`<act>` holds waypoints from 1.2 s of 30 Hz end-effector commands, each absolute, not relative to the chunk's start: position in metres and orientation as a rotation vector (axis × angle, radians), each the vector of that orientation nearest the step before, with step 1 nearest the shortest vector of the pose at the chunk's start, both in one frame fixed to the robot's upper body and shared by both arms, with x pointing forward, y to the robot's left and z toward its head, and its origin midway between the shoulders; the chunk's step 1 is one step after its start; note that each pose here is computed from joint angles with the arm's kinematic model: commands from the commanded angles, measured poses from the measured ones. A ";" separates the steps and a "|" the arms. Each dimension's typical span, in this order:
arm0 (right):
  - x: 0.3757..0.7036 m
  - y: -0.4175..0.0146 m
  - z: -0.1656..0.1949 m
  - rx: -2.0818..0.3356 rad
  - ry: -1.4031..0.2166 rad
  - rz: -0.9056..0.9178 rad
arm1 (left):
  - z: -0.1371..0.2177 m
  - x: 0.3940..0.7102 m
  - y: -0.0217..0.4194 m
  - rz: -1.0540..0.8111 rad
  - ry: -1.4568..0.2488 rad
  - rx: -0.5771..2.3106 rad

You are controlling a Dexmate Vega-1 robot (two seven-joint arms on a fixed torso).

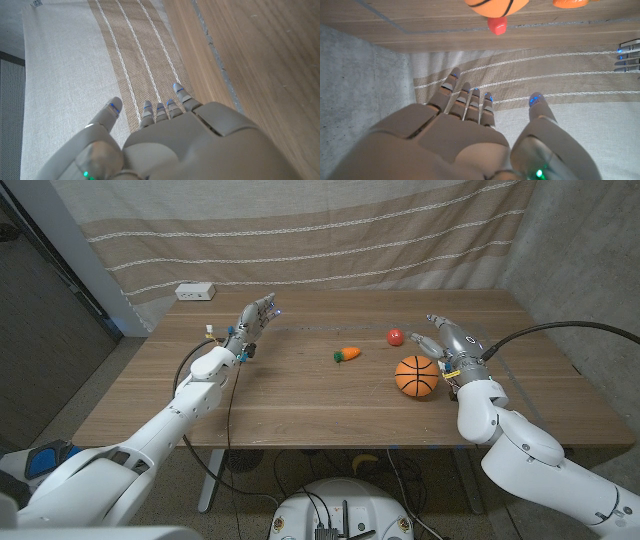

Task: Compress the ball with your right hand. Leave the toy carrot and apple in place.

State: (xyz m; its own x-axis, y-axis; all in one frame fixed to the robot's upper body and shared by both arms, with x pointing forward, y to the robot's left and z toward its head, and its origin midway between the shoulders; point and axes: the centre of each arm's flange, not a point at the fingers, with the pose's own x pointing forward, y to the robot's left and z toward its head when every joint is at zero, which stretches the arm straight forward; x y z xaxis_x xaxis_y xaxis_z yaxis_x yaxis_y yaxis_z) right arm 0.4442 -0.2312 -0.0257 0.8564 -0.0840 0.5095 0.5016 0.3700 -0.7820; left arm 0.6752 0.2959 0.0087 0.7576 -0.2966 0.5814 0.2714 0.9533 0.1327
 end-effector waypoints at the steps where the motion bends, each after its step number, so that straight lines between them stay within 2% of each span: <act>1: 0.447 -0.222 -0.024 -1.189 -0.290 -0.419 | 0.006 0.675 0.300 -0.309 -0.639 0.037; 15: 0.454 -0.219 -0.026 -1.210 -0.189 -0.383 | 0.007 0.675 0.300 -0.312 -0.636 0.043; 36: 0.460 -0.214 -0.030 -1.226 -0.159 -0.323 | 0.003 0.671 0.304 -0.304 -0.632 0.039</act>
State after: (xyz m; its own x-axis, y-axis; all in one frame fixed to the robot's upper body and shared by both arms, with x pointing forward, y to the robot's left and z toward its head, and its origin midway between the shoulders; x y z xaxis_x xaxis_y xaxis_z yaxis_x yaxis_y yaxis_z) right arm 0.4557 -0.2174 -0.0282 0.9316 -0.1713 0.3206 0.3598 0.3089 -0.8804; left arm 0.6734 0.3011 0.0055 0.7593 -0.2998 0.5775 0.2730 0.9524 0.1355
